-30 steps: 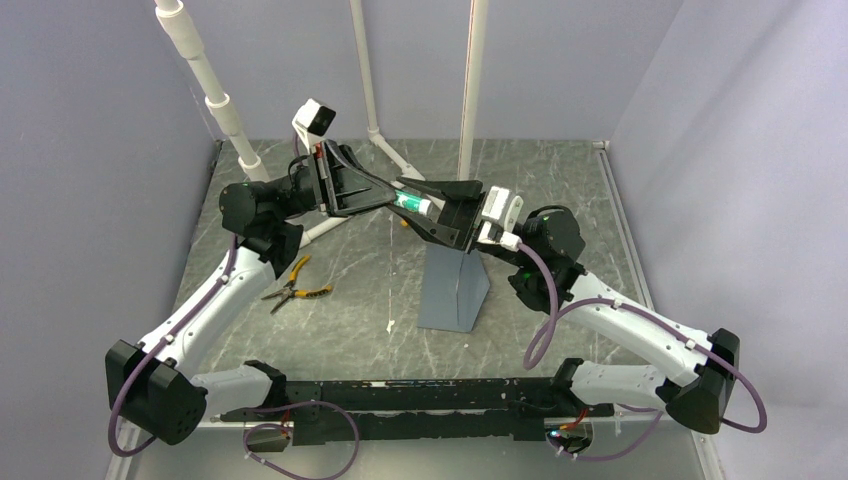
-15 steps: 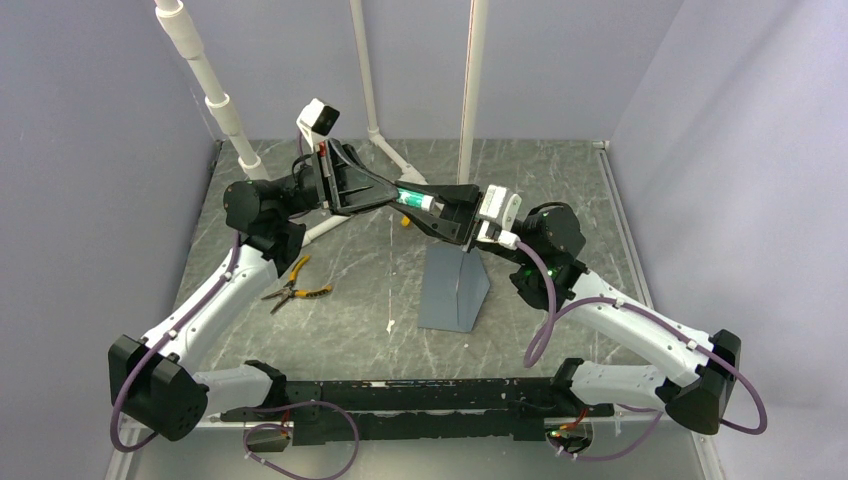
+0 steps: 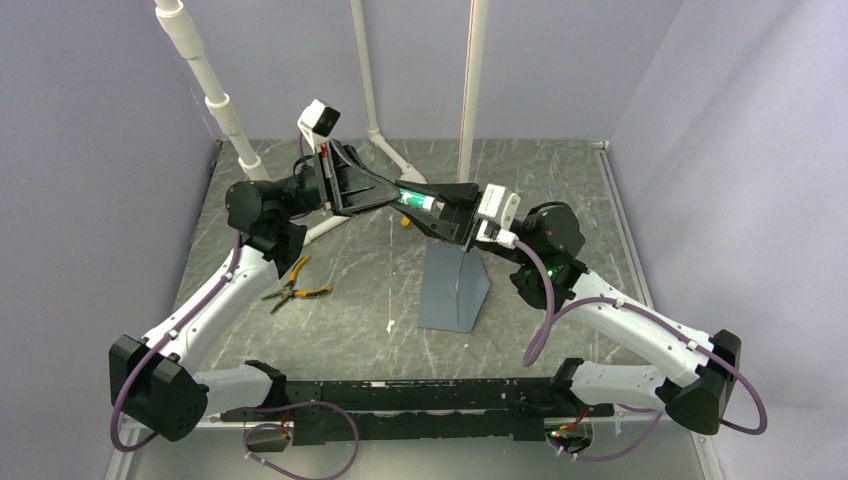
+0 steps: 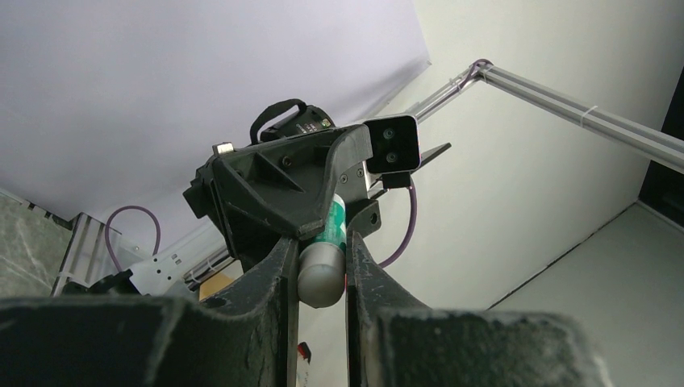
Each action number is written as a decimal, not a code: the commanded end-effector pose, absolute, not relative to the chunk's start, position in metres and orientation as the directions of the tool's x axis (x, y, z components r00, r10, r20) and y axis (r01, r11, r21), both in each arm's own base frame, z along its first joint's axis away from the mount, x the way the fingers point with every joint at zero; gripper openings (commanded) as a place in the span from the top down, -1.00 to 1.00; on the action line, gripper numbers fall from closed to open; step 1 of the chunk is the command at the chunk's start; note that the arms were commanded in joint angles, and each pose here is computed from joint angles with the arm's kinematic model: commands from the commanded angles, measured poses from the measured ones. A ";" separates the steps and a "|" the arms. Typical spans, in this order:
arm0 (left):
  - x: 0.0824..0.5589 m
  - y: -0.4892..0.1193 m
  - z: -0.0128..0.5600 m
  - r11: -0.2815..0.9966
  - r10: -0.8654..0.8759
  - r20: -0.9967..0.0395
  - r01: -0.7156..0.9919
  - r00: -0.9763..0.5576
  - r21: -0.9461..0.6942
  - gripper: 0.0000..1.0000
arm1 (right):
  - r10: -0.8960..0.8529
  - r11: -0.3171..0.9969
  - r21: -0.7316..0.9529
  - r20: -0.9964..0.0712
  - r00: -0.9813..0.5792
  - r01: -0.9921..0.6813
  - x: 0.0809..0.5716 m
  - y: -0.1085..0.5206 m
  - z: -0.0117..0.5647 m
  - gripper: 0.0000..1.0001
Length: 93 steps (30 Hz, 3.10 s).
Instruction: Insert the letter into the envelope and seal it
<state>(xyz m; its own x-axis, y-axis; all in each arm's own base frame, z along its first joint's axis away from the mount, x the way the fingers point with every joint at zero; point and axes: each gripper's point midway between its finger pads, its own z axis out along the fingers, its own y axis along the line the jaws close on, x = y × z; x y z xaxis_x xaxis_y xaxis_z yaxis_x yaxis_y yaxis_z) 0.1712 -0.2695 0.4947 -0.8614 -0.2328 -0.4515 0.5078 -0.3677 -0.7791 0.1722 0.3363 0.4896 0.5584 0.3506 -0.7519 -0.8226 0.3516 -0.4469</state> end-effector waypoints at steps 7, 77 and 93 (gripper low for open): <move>0.173 -0.271 0.494 -0.364 -0.259 -0.479 0.544 -0.839 -0.756 0.86 | 0.370 0.365 -0.438 -0.741 0.560 -0.821 0.168 0.330 0.510 0.94; 0.242 -0.326 -0.009 0.798 -0.184 -0.154 -0.056 -0.971 -0.601 0.95 | -0.303 0.889 0.079 -0.638 -0.708 -0.451 0.260 0.239 0.064 1.00; 0.225 -0.307 -0.024 0.818 -0.188 -0.149 -0.070 -0.971 -0.571 0.95 | -0.160 0.948 0.128 -0.599 -0.784 -0.291 0.263 0.251 0.049 1.00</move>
<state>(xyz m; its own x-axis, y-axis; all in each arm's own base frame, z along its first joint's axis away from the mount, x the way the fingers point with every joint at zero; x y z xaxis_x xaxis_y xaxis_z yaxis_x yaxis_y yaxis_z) 0.2481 -0.3416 0.0200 -0.9627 -0.1925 -0.1904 -0.0042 0.7138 -0.7004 0.2477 0.2403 0.0370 -0.8044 -0.2218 -0.5511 -0.3334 0.9364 0.1099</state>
